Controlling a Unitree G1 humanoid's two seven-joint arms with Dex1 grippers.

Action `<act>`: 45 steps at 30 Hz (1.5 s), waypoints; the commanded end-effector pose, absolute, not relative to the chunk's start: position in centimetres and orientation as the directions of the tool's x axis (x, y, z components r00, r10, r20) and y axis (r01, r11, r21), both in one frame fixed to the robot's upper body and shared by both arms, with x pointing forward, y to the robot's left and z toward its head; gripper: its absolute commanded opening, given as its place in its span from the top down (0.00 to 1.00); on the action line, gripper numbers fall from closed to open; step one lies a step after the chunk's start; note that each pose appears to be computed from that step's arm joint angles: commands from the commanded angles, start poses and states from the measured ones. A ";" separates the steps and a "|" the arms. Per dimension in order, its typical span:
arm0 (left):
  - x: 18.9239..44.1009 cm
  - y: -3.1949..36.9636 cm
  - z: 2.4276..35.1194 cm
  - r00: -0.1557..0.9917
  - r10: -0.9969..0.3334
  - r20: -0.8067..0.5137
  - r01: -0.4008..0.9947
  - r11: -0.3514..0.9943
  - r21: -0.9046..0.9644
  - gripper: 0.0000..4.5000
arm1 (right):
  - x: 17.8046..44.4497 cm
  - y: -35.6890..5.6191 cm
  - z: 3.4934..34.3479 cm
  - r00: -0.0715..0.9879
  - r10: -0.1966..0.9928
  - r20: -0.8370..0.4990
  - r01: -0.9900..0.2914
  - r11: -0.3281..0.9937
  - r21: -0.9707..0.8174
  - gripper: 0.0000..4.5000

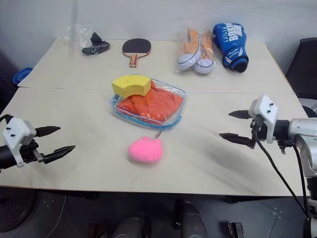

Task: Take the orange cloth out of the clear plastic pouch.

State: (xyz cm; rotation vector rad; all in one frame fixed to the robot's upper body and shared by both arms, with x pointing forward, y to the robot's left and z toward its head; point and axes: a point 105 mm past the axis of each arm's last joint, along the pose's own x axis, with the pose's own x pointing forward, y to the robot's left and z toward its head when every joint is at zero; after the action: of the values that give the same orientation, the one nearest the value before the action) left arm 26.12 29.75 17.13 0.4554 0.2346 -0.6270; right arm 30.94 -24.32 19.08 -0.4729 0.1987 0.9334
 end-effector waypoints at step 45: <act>42.0 22.6 23.0 0.816 -0.569 -0.098 0.570 0.768 0.292 0.00 | 28.3 -11.3 22.5 0.540 0.840 -0.057 -0.808 0.498 -0.314 0.00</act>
State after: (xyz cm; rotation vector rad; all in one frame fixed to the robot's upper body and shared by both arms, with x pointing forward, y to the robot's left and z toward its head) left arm 41.33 22.48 22.40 0.2745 0.0261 -0.6445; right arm 29.00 -12.30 21.64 -0.3168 -0.0653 0.9937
